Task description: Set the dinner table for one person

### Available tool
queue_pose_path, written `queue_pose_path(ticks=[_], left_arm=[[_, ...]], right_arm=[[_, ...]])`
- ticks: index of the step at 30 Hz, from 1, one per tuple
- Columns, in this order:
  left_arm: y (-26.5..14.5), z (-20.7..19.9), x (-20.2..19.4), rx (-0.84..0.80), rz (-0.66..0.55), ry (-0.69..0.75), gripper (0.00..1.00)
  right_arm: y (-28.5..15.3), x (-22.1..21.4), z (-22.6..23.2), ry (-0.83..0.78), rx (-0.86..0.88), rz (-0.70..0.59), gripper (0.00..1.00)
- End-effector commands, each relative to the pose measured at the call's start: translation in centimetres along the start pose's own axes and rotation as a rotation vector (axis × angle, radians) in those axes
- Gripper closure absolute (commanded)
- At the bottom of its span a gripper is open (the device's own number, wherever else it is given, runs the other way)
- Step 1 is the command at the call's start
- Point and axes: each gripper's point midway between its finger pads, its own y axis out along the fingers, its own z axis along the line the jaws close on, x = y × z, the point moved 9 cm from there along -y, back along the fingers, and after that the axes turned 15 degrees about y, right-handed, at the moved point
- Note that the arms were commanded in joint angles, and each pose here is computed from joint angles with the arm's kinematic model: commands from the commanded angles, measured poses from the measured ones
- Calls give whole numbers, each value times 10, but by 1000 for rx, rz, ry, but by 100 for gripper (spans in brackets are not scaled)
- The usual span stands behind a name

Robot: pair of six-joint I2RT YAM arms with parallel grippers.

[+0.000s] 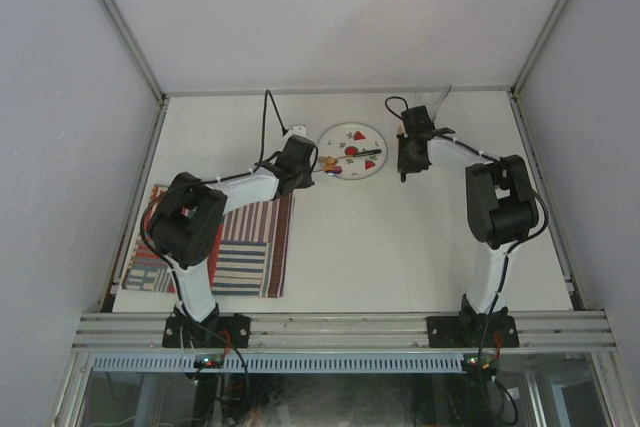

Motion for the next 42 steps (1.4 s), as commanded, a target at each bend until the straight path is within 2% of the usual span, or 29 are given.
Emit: queue_pose_path(ticks=[1, 4, 8, 13, 16, 23, 26, 28, 31, 42], left_arm=[[4, -17, 16, -75, -67, -31, 74], [10, -21, 16, -89, -61, -30, 72], [18, -26, 18, -98, -58, -24, 60], [24, -27, 21, -85, -65, -14, 60], [17, -24, 25, -81, -91, -17, 59], [23, -23, 38, -48, -105, 33, 55], [32, -28, 44, -51, -81, 43, 59], [27, -30, 49, -62, -107, 23, 59], [20, -31, 53, -89, -144, 17, 55], [32, -30, 60, -35, -109, 64, 56]], right_arm=[[4, 14, -13, 29, -3, -30, 100], [5, 14, -17, 44, 4, -10, 100], [5, 14, -17, 48, 3, -12, 71], [3, 13, -18, 48, 1, -16, 40], [1, 14, -18, 54, 10, -35, 28], [0, 13, -20, 66, 31, -40, 24], [-1, 13, -21, 72, 46, -37, 24], [-1, 13, -23, 78, 54, -36, 24], [-1, 14, -24, 86, 65, -34, 24], [1, 14, -25, 96, 80, -21, 24]])
